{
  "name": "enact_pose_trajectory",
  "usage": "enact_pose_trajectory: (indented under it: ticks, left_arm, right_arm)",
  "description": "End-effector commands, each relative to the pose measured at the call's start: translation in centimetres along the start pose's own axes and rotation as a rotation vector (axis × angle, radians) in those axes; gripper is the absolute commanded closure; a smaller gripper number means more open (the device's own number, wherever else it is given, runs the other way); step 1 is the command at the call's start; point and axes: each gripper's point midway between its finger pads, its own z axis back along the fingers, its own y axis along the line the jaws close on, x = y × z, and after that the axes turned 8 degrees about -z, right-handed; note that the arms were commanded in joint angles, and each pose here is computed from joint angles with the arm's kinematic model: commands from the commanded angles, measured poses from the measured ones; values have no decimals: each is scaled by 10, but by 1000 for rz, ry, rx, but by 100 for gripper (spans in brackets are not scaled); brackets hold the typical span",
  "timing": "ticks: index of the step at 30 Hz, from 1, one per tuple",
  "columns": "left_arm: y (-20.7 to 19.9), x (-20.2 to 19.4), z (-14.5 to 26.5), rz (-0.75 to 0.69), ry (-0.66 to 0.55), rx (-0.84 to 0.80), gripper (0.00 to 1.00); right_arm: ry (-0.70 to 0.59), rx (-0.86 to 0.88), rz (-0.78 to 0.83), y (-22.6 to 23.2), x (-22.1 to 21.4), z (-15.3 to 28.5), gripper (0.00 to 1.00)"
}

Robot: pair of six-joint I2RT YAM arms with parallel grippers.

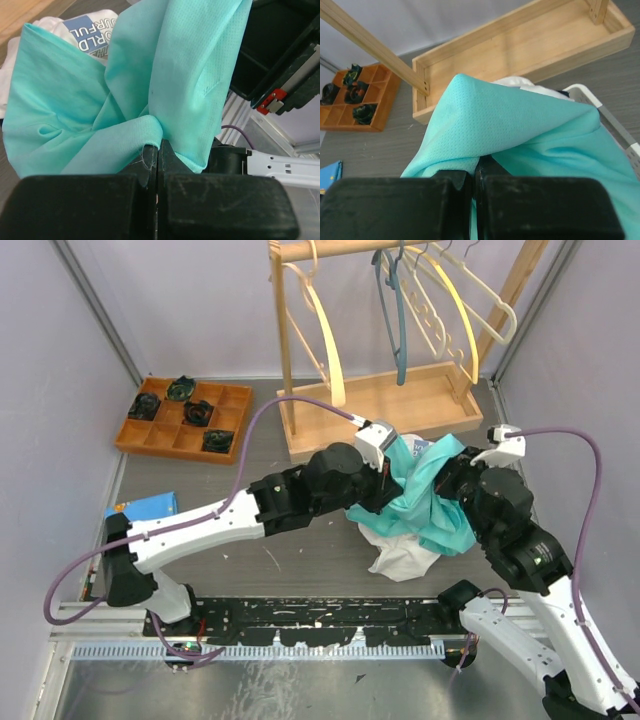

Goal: Remove the t-shirt from the hanger
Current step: Place the T-shirt in the bin.

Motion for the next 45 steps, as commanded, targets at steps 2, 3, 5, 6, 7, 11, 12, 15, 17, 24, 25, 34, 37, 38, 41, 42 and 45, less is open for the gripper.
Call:
enact_pose_trajectory:
  ticks: [2,3,5,6,7,11,12,15,17,24,25,34,37,38,41,42,45]
  left_arm:
    - [0,-21,-19,-5,40,-2,100]
    - [-1,-23,-21,-3,50,-2,100]
    - [-1,-26,-24,3,66,-2,100]
    - [-1,-28,-25,5,78,1,100]
    - [-1,-29,-25,6,88,5,100]
    - [0,-31,-26,4,128,17,96]
    - [-1,-30,-24,4,131,18,95]
    - [-1,-28,-19,7,138,20,88]
    - [0,-24,-11,8,138,25,77]
    - [14,-14,37,19,136,83,29]
    - [17,-11,45,25,125,95,20]
    - [46,32,131,45,-47,201,2]
    - [54,39,148,42,-73,234,2]
    - [55,42,152,43,-81,240,2]
    - [59,46,162,45,-97,258,2]
    - [60,47,163,46,-100,262,2]
    - [62,50,166,47,-111,270,2]
  right_arm:
    - [95,-6,-51,-3,-31,-6,99]
    - [113,-12,-51,-5,-37,-7,99]
    - [151,-28,-44,-10,-50,-10,99]
    - [169,-37,-42,-12,-56,-11,99]
    - [184,-48,-39,-15,-61,-13,99]
    - [247,-82,-26,-22,-82,-20,99]
    - [260,-93,-20,-24,-87,-22,98]
    - [282,-136,-7,-31,-97,-29,92]
    - [288,-177,5,-38,-102,-35,91]
    - [323,-250,53,-47,-120,-60,89]
    - [325,-260,53,-49,-123,-62,89]
    - [338,-363,58,-77,-138,-76,69]
    - [362,-402,58,-89,-144,-80,59]
    - [375,-403,55,-90,-147,-82,58]
    - [422,-404,42,-94,-160,-86,57]
    - [436,-409,41,-96,-163,-86,57]
    - [464,-411,39,-99,-171,-86,57]
